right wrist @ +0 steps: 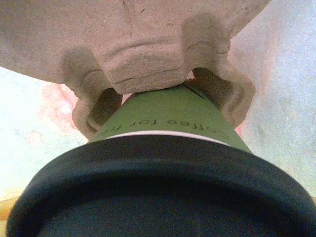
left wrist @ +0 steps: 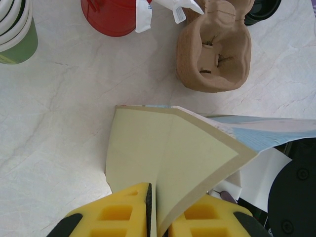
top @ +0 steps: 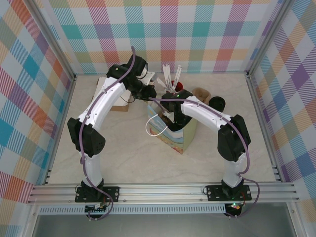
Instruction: Pack the takeout coffee
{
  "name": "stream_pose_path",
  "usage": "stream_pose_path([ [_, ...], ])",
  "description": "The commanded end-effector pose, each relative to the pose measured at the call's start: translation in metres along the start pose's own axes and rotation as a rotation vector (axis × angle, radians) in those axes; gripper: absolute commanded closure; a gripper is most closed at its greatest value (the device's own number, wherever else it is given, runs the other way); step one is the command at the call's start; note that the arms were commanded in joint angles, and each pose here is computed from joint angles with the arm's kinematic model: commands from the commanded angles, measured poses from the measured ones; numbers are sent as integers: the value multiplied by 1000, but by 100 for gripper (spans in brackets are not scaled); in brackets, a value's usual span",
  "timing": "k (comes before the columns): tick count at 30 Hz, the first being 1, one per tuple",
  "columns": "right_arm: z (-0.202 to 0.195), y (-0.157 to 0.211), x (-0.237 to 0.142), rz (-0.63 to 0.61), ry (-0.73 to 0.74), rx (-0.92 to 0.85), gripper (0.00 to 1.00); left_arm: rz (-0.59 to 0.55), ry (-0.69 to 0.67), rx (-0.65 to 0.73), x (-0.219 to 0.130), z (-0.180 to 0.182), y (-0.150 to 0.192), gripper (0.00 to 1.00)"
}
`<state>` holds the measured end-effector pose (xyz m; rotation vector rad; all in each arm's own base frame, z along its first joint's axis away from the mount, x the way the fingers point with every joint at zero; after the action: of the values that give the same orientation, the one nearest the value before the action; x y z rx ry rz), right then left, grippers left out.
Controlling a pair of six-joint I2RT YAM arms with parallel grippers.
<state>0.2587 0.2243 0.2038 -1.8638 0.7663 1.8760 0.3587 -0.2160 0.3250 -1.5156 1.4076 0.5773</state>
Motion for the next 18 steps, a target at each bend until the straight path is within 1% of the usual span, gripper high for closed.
stream_pose_path([
  [1,0,2,1,-9,7,-11,15,9,-7,6,-2,-3,1,85],
  [11,0,3,0,-28,9,-14,15,6,-8,3,-2,-3,1,85],
  [18,2,8,-11,-68,-3,-15,15,-4,-50,-15,0,0,-2,85],
])
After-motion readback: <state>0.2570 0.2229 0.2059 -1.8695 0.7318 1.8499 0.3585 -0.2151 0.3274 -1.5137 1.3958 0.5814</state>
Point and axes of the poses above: each hand's point on the last joint's axis, 136 mm out from that joint toward the fingers, its own x axis out along the fingers, its own z axis along the line the jaws close on, y = z × x, the point moved 9 cm from there along -x, back along the fingers, and after that the axes turned 11 degrees about -x, right-handed, at the moved point
